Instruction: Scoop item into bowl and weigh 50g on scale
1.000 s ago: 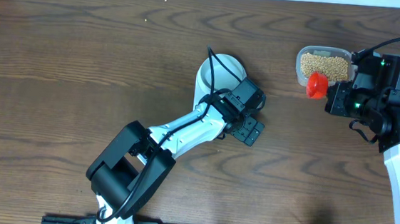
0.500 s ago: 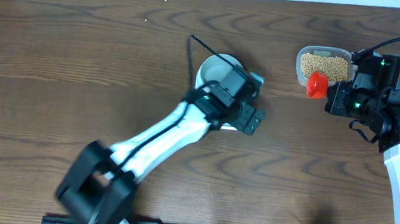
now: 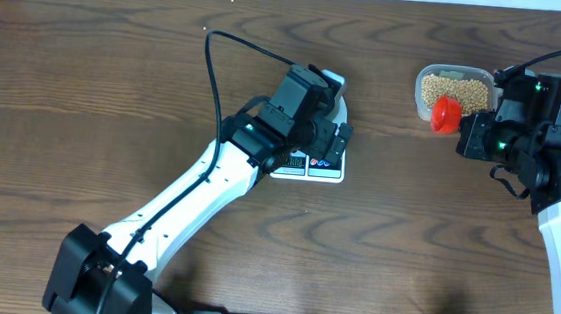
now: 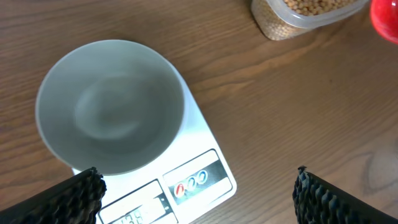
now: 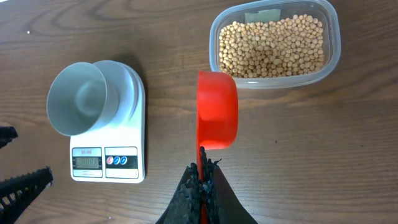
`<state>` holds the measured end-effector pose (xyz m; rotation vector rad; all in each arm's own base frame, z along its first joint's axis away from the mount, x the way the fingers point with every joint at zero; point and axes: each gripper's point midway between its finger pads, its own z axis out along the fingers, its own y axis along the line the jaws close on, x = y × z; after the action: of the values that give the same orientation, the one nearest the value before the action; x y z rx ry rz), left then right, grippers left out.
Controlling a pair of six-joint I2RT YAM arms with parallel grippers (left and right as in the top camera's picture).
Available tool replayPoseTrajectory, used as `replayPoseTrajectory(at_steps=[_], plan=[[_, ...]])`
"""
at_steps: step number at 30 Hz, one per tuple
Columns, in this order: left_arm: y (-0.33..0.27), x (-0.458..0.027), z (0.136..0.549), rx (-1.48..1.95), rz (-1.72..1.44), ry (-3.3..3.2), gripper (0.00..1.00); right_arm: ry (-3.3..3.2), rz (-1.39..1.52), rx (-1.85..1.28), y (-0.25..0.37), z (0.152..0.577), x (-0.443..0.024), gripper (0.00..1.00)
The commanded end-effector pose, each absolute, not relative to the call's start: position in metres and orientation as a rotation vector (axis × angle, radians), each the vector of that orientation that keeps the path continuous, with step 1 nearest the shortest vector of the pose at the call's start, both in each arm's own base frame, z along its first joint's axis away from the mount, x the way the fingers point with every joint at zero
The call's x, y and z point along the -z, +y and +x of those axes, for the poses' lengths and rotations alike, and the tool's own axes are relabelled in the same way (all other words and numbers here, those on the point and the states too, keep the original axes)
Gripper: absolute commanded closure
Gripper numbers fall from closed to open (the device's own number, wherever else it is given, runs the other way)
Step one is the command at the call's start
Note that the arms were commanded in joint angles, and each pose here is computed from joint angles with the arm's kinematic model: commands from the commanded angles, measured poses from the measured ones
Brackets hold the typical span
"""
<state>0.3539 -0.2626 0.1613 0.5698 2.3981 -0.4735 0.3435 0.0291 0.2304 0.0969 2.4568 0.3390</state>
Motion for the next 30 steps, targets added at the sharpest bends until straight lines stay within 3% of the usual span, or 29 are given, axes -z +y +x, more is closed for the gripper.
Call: replayPoseTrajectory(at_steps=[1,19,30], plan=[[-0.257,-0.163,0.355,0.467,0.564,2.400,0.01,2.436,0.101,-0.337,0.028,0.347,-0.236,0.99],[-0.251,-0.155,0.347,0.442,0.570,2.452,0.01,2.417,0.099,-0.331,0.027,0.351,-0.239,0.99],[-0.210,-0.143,0.355,0.141,0.486,2.500,0.02,2.418,0.098,-0.332,0.027,0.351,-0.239,0.99]])
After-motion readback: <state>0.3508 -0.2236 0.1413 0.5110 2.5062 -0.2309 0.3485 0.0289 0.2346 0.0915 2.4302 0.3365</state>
